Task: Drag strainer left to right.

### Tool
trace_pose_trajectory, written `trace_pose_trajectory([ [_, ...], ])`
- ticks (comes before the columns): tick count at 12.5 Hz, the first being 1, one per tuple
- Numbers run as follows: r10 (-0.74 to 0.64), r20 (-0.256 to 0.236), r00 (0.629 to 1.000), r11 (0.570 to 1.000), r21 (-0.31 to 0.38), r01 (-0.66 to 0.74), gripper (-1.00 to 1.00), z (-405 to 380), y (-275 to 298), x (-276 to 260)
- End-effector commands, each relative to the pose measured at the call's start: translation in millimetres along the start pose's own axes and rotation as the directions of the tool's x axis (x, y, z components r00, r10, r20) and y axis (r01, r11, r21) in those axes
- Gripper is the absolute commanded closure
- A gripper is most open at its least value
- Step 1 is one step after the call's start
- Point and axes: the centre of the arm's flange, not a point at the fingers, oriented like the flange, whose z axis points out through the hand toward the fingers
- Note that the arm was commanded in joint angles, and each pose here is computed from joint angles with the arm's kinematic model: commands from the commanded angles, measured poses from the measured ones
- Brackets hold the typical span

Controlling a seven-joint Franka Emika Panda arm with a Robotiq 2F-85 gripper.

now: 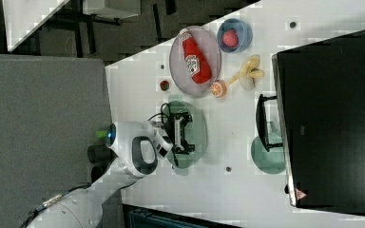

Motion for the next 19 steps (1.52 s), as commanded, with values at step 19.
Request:
trace_pose_trajectory([
  [19,-0.137,-0.087,0.987,0.99,0.009,0.138,-1.0,-8.4,-14.7,165.5],
])
